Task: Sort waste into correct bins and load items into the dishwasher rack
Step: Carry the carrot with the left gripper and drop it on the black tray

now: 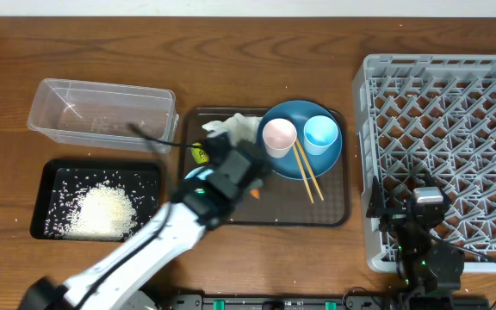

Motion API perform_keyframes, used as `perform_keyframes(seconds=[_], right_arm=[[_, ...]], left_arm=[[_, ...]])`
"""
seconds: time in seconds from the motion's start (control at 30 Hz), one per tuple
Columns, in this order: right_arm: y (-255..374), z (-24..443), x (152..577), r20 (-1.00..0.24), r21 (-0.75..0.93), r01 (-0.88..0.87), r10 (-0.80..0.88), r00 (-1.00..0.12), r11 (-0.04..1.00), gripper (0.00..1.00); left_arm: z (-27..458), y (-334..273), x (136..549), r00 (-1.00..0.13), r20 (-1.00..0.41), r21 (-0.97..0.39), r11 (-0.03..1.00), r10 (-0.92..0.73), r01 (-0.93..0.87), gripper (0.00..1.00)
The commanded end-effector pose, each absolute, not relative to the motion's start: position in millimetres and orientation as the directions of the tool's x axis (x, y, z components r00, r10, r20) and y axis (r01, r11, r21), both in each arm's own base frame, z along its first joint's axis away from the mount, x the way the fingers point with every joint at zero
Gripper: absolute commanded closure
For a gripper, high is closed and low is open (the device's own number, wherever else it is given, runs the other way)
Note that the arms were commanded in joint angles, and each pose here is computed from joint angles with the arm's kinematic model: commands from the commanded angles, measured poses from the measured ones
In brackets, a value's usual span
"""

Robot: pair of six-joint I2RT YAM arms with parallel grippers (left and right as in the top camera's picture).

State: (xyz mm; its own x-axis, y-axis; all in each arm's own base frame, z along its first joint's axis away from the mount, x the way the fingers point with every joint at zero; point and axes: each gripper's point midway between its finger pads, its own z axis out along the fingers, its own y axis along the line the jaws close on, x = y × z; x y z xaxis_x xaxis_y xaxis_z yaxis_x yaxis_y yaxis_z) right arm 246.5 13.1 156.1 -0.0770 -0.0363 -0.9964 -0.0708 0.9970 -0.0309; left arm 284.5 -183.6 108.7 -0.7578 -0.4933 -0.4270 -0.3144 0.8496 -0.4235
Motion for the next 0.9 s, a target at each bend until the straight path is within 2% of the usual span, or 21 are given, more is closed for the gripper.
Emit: perform_keyframes(seconds=[0.0, 0.2, 0.5, 0.67, 0.87], right_arm=[[13, 154, 246, -0.996, -0.034, -0.072, -0.040, -0.082, 0.997, 0.01], [13, 154, 246, -0.996, -0.034, -0.072, -0.040, -0.082, 0.997, 0.01], [13, 154, 246, -0.996, -0.034, -0.072, -0.040, -0.082, 0.997, 0.01], [13, 154, 246, -0.996, -0.034, -0.072, -0.040, -0.082, 0.997, 0.01], [13, 154, 246, -0.996, -0.034, -0.072, -0.040, -0.082, 0.997, 0.01]], left_arm=[[124, -141, 292, -0.704, -0.460, -0.408, 0.833, -0.541, -0.374, 0.81], [137, -48, 290, -0.590, -0.480, -0.349, 0.759, -0.649, -0.550, 0.81], [127, 79, 260, -0.388, -0.481, -0.217, 0.535, -0.786, -0.816, 0.81], [104, 120, 239, -0.291, -0.440, -0.150, 0.389, -0.850, -0.909, 0.82], [74, 140, 225, -0.255, -0.377, -0.064, 0.299, -0.890, -0.952, 0.81]])
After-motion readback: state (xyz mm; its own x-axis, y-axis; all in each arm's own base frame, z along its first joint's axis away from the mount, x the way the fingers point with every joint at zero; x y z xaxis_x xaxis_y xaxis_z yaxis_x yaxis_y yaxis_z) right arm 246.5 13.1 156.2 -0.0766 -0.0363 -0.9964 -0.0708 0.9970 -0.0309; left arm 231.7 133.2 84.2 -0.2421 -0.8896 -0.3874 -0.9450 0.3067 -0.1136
